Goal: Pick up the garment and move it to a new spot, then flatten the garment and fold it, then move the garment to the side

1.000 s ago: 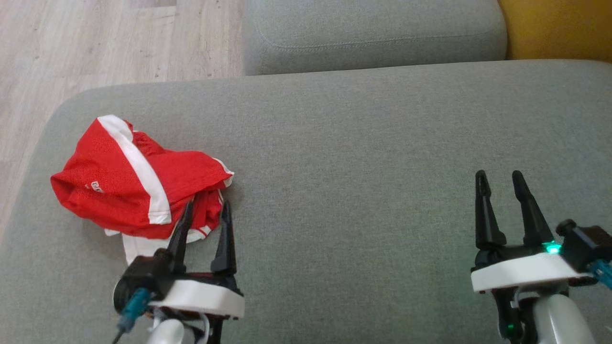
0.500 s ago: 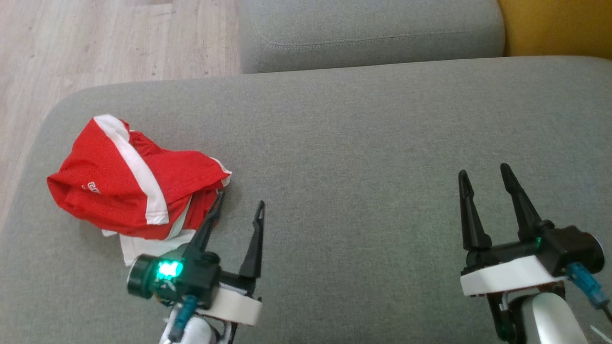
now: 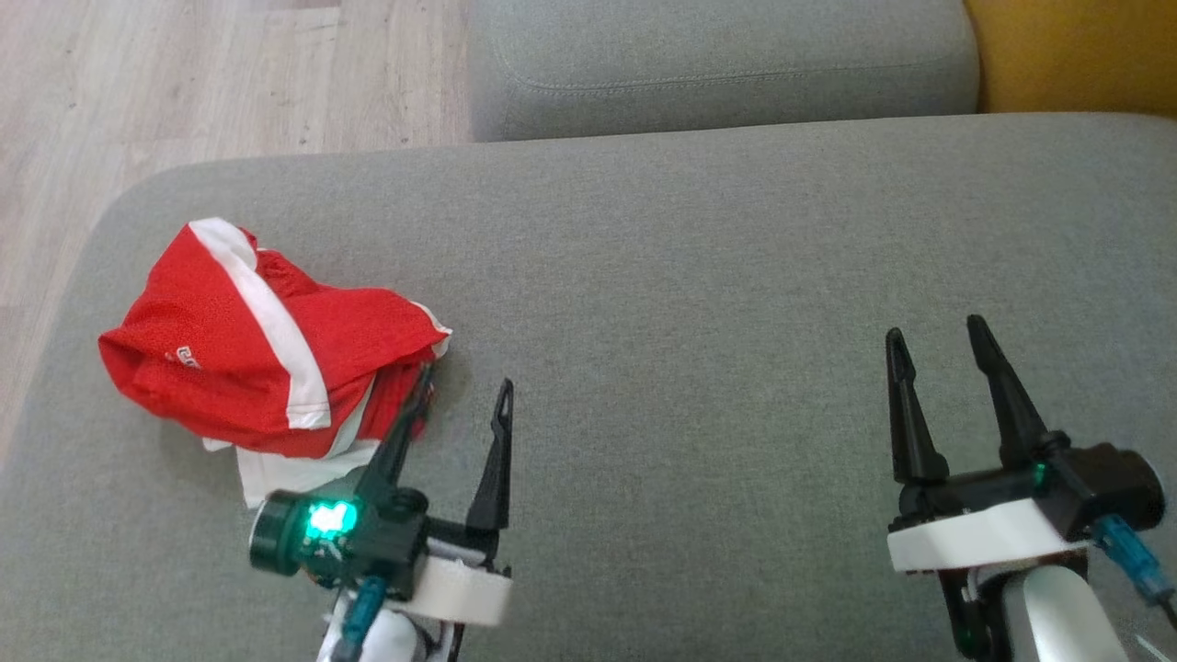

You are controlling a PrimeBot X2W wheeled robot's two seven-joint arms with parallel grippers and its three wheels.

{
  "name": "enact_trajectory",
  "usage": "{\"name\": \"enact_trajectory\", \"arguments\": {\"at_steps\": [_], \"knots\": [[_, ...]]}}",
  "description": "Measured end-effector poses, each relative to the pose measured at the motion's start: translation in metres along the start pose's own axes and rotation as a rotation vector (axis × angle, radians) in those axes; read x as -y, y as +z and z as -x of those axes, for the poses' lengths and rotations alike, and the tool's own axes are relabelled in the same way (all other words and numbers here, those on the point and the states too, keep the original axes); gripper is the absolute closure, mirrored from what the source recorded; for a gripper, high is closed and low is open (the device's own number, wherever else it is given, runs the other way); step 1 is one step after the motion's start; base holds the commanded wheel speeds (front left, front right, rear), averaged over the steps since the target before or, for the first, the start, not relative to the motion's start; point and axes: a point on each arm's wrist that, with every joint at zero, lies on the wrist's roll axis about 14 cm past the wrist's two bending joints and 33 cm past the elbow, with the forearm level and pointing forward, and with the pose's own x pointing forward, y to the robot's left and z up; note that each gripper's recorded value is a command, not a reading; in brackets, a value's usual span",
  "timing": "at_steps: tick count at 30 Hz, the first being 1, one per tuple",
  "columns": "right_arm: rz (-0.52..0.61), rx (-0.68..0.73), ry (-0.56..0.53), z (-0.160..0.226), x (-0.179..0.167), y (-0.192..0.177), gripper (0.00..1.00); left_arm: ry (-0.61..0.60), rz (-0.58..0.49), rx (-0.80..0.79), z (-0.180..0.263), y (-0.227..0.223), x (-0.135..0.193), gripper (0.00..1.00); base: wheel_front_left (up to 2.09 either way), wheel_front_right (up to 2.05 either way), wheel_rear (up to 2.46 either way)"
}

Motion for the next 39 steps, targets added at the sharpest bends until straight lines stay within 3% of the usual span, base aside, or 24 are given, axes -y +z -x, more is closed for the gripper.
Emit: {"name": "enact_trajectory", "arguments": {"at_steps": [8, 15, 25, 30, 39], "knots": [[-0.021, -0.048, -0.01, 0.006, 0.002, -0.019, 0.0, 0.073, 0.086, 0.012, 0.004, 0.001, -0.014, 0.0, 0.0, 0.0, 0.0], [-0.104, -0.142, -0.075, 0.019, 0.016, -0.05, 0.0, 0.09, 0.134, -0.029, 0.008, -0.013, -0.018, 0.0, 0.0, 0.0, 0.0], [-0.104, -0.165, -0.081, 0.021, 0.017, -0.056, 0.0, 0.085, 0.165, -0.064, 0.011, -0.025, -0.017, 0.0, 0.0, 0.0, 0.0], [-0.105, -0.163, -0.068, 0.019, 0.013, -0.056, 0.0, 0.095, 0.174, -0.058, 0.012, -0.023, -0.019, 0.0, 0.0, 0.0, 0.0], [-0.122, -0.143, 0.039, 0.003, -0.02, -0.05, 0.0, 0.206, 0.164, -0.052, 0.032, -0.022, -0.052, 0.0, 0.0, 0.0, 0.0]]}}
